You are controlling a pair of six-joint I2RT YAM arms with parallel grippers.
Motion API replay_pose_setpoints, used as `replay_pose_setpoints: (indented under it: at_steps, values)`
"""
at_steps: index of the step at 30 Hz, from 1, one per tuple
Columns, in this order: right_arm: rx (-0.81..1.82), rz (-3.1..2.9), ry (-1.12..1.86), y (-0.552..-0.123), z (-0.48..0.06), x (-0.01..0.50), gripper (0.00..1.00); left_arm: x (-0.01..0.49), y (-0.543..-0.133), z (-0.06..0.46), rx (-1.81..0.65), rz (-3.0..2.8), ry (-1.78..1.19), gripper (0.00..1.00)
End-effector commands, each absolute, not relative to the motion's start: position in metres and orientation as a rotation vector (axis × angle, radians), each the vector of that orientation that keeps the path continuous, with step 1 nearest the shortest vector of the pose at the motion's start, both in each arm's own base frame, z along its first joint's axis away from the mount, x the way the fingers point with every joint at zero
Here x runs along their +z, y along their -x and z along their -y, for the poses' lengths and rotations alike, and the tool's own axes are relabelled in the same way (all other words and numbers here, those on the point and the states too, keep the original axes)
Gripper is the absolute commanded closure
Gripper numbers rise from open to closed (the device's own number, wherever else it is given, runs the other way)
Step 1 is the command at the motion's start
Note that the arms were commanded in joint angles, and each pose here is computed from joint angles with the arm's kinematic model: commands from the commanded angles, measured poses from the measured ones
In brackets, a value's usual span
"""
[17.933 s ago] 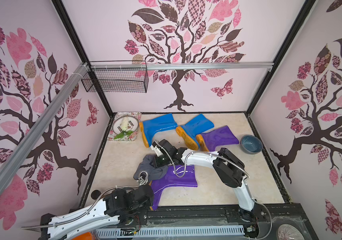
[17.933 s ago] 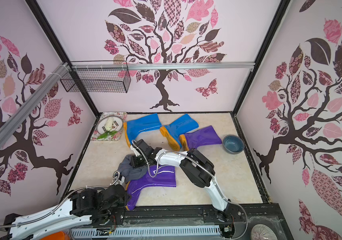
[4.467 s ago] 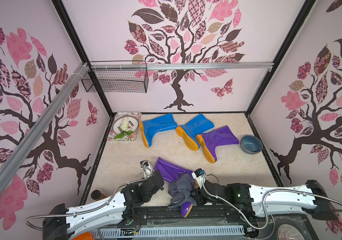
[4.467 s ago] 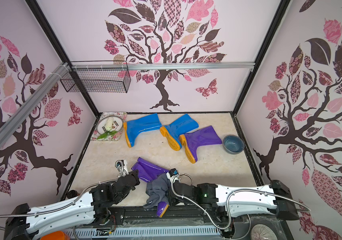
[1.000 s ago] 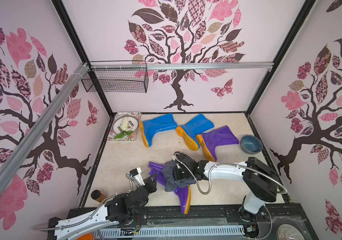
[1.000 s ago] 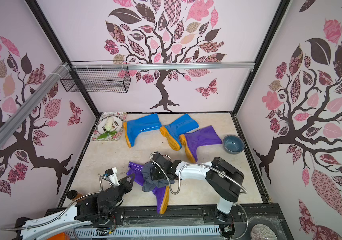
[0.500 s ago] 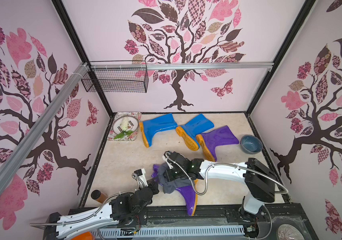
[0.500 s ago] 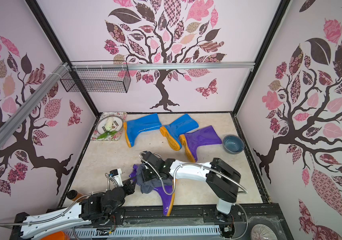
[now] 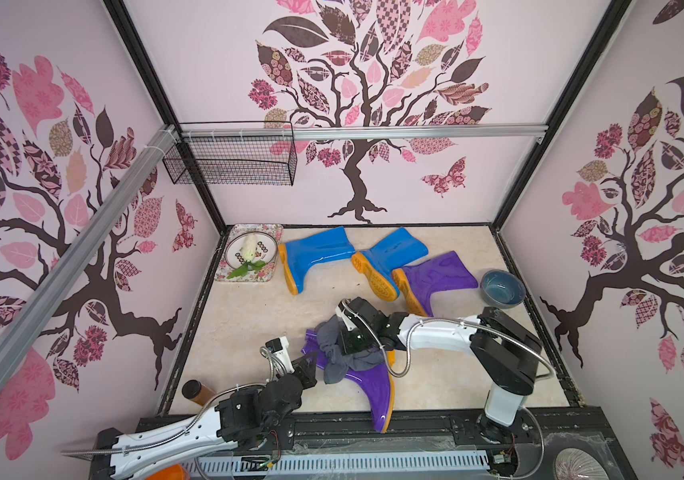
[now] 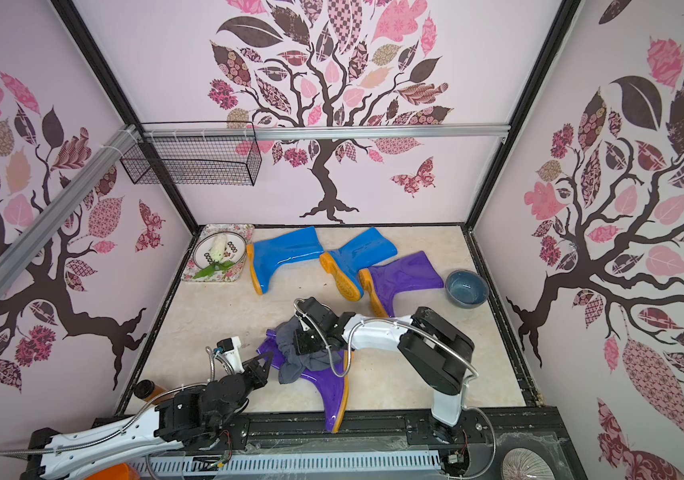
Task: Wipe the rubber boots with a cloth
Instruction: Wipe the dirt off the rubber boot.
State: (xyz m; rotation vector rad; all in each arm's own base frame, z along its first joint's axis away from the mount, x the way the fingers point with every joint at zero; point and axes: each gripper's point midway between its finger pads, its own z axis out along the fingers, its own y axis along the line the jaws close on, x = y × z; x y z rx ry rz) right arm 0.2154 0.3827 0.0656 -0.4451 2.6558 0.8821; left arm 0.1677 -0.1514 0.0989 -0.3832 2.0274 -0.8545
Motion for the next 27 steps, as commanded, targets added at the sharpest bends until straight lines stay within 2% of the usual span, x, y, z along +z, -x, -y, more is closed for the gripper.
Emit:
replay_pose_setpoints:
  at_steps: [1,5,7,10,16,20,23,27]
  values:
    - [0.464,-2.662,0.366,-0.224,-0.303,0.064,1.0,0.033,-0.158,0.119,-0.576,-2.175,0.286,1.0]
    - [0.31,-2.623,0.385,-0.222,-0.269,0.083,1.0,0.033,-0.159,0.12,-0.571,-2.17,0.282,1.0]
    - [0.367,-2.592,0.437,-0.223,-0.278,0.09,1.0,0.034,-0.16,0.121,-0.569,-2.167,0.28,1.0]
    - [0.514,-2.563,0.522,-0.231,-0.32,0.101,1.0,0.033,-0.16,0.12,-0.558,-2.167,0.277,1.0]
    - [0.889,-2.553,0.675,-0.258,-0.448,0.123,1.0,0.031,-0.16,0.12,-0.537,-2.173,0.268,1.0]
    - [0.95,-2.636,0.723,-0.261,-0.49,0.107,1.0,0.031,-0.16,0.12,-0.531,-2.175,0.262,1.0]
    - [0.862,-2.671,0.637,-0.268,-0.47,0.087,1.0,0.034,-0.161,0.119,-0.536,-2.162,0.264,1.0]
    - [0.73,-2.659,0.467,-0.276,-0.399,0.08,1.0,0.033,-0.161,0.113,-0.532,-2.156,0.295,1.0]
